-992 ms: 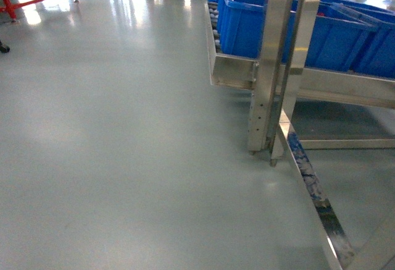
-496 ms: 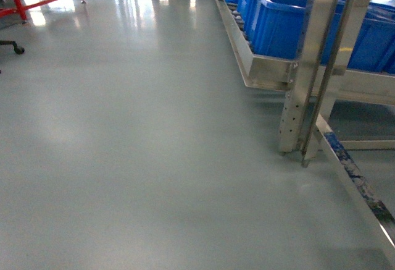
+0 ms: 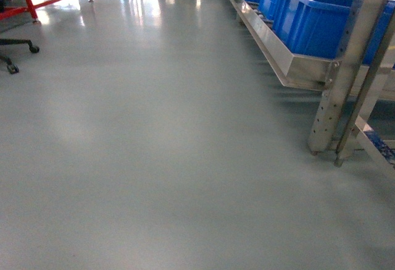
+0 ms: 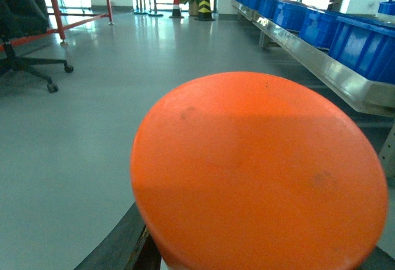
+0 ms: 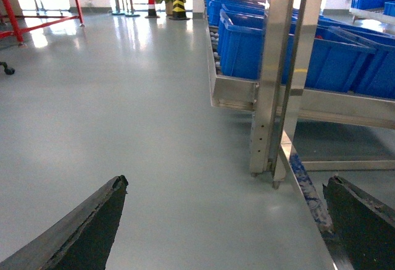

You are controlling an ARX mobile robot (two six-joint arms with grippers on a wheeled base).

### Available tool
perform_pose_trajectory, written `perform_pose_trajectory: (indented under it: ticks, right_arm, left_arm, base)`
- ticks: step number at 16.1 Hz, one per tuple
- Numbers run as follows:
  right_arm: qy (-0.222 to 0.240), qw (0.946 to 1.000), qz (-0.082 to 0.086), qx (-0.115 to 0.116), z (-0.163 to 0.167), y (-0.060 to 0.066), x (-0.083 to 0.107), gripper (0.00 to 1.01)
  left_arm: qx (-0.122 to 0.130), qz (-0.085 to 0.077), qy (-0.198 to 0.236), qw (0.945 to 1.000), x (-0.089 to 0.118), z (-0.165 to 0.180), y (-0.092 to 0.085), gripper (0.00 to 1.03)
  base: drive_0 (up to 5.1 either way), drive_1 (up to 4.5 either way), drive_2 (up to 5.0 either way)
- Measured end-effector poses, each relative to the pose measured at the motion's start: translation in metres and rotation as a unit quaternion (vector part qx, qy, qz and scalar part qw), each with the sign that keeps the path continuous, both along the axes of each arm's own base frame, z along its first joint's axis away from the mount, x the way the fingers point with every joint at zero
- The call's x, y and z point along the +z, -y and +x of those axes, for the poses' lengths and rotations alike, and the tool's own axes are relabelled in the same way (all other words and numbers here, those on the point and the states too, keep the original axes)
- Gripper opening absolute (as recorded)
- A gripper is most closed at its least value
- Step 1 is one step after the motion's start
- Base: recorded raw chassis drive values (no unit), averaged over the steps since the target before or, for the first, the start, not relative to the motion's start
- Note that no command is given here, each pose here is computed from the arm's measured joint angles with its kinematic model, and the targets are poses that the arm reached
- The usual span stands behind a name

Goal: Pick capacitor and pack into box

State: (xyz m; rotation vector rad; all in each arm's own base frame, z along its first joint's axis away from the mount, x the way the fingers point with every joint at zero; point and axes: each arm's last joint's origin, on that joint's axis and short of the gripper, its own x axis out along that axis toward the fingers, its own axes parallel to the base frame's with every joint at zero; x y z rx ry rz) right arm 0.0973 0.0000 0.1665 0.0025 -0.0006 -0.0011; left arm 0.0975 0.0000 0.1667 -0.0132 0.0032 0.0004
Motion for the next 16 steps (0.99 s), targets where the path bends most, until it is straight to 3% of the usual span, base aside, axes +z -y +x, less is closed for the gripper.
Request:
perform_pose_trajectory:
  ticks: [16]
  right_arm:
    - [0.0,1.0,0.0,0.0,0.0,0.0,-0.0001,0.98]
  left_arm:
    - [0.0,0.0,0.0,1.0,0.0,0.0,0.0,0.44]
  base:
    - [0.0,0.0,0.0]
